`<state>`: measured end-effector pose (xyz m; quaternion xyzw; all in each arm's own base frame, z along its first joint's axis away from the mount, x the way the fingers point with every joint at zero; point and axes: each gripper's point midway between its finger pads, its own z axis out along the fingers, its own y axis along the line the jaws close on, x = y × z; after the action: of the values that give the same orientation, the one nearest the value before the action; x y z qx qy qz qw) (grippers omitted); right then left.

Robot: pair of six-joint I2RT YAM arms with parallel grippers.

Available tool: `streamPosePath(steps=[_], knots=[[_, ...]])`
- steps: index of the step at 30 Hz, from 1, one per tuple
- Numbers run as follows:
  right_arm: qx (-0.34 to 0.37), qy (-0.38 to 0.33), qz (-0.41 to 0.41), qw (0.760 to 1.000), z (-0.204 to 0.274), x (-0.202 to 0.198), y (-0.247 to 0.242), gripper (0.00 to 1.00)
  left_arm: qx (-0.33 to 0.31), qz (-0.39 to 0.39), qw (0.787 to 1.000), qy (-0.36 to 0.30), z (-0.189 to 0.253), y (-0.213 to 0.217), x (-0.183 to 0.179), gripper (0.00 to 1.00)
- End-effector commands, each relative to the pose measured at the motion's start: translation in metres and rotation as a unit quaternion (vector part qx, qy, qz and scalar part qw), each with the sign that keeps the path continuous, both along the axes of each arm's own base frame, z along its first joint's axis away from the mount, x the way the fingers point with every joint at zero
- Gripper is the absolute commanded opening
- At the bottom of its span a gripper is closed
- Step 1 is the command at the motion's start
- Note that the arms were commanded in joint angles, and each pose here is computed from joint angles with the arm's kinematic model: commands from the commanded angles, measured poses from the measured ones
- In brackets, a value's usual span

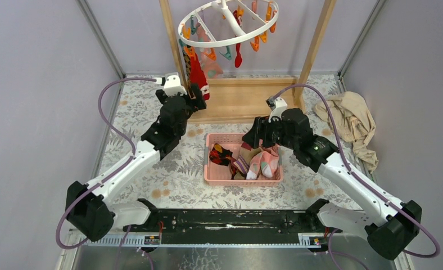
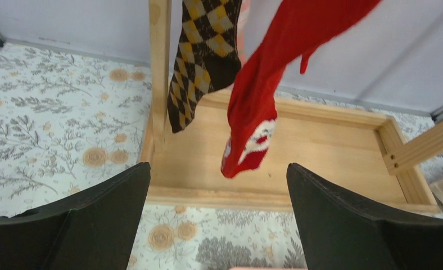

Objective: Remove the socks clipped to the hanger
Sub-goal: Remove the sock from the hanger.

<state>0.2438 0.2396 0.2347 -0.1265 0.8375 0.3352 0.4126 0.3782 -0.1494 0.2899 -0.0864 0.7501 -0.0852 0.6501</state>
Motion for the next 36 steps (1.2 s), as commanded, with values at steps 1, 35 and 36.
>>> streamPosePath(steps=[1,35,36], knots=[[0.016,0.009,0.018,1.0,-0.001,-0.005,0.008,0.69,-0.006,0.021,0.996,-0.089,0.04,0.004,0.022,0.99],[0.064,-0.088,0.013,0.994,0.033,0.054,0.046,0.66,-0.031,-0.08,0.987,-0.139,0.067,-0.034,0.056,0.18],[0.065,-0.102,0.013,0.993,0.038,0.06,0.049,0.67,-0.032,-0.085,0.987,-0.134,0.067,-0.036,0.055,0.18]])
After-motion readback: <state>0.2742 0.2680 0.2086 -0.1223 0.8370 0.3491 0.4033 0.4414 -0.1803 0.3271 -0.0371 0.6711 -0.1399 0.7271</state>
